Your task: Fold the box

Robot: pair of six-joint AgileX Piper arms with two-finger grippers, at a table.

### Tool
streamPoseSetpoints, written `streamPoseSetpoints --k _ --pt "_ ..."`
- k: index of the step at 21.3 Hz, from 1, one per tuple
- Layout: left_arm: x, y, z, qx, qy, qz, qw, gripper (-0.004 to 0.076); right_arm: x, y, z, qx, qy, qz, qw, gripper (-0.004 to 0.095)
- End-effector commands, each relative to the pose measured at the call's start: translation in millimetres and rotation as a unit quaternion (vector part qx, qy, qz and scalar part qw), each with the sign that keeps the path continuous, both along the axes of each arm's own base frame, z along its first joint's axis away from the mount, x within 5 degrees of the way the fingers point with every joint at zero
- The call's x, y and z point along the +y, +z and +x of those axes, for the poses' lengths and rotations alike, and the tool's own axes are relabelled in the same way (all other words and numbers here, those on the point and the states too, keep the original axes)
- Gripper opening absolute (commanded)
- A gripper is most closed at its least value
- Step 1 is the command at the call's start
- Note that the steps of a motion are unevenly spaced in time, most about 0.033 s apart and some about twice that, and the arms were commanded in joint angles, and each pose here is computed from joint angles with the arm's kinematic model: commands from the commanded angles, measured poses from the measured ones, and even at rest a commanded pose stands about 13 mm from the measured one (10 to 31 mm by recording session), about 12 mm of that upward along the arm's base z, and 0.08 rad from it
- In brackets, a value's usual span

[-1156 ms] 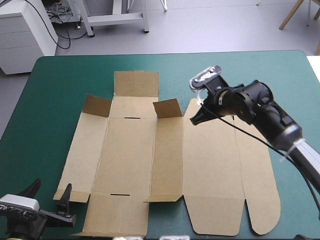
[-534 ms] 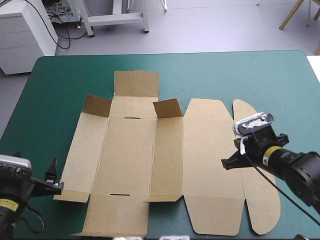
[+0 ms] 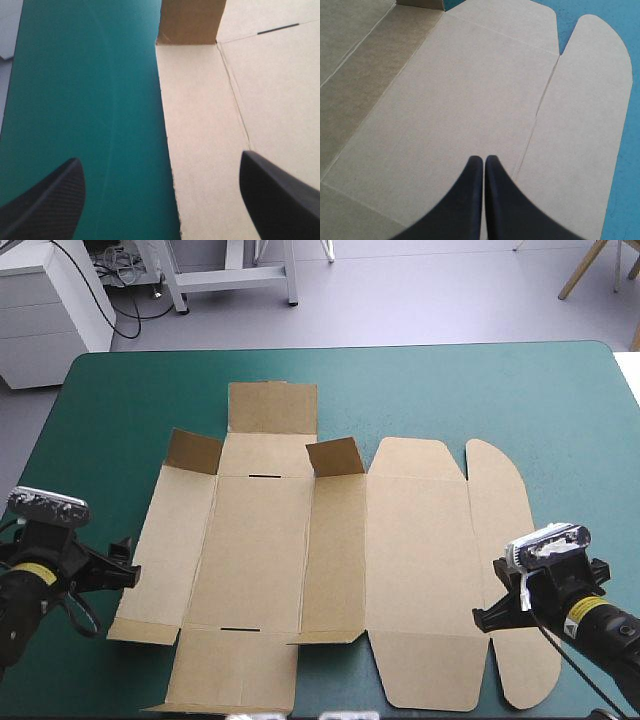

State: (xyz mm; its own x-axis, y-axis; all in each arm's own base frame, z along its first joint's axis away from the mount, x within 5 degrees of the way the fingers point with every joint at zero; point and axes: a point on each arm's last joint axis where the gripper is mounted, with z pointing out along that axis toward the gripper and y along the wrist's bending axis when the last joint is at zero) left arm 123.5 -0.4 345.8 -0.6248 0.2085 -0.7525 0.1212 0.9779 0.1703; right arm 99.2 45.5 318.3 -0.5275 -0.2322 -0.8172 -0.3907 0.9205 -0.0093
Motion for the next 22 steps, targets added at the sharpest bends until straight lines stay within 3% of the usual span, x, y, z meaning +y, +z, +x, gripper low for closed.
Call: streamPoseSetpoints --k 1,6,9,14,17,22 --pt "3.9 14.3 20.9 0.018 0.024 0.011 0.999 0.0598 -1.4 11.5 -1.4 -0.04 0.002 0.013 0.999 -0.0004" --pt "1.7 -5.2 85.1 0.145 0.042 -0.002 0.988 0.0598 -1.4 11.5 -2.6 -0.047 0.004 0.018 0.999 -0.0004" --pt "14.3 -31.1 108.4 0.212 0.046 -0.065 0.974 0.0598 -1.8 5.6 -5.8 -0.058 0.017 0.015 0.998 -0.0004" --pt "66.2 -50.9 109.3 0.26 0.075 -0.105 0.957 0.0598 -9.2 -8.5 -23.0 -0.073 0.025 0.03 0.997 -0.0004" --pt "69.6 -58.8 113.9 0.273 0.076 -0.129 0.95 0.0598 -12.3 -15.4 -30.8 -0.077 0.027 0.042 0.996 -0.0004" --pt "58.0 -81.2 125.9 0.335 0.009 -0.209 0.919 0.0598 -17.1 -11.5 -43.2 -0.115 0.037 0.062 0.991 -0.0004"
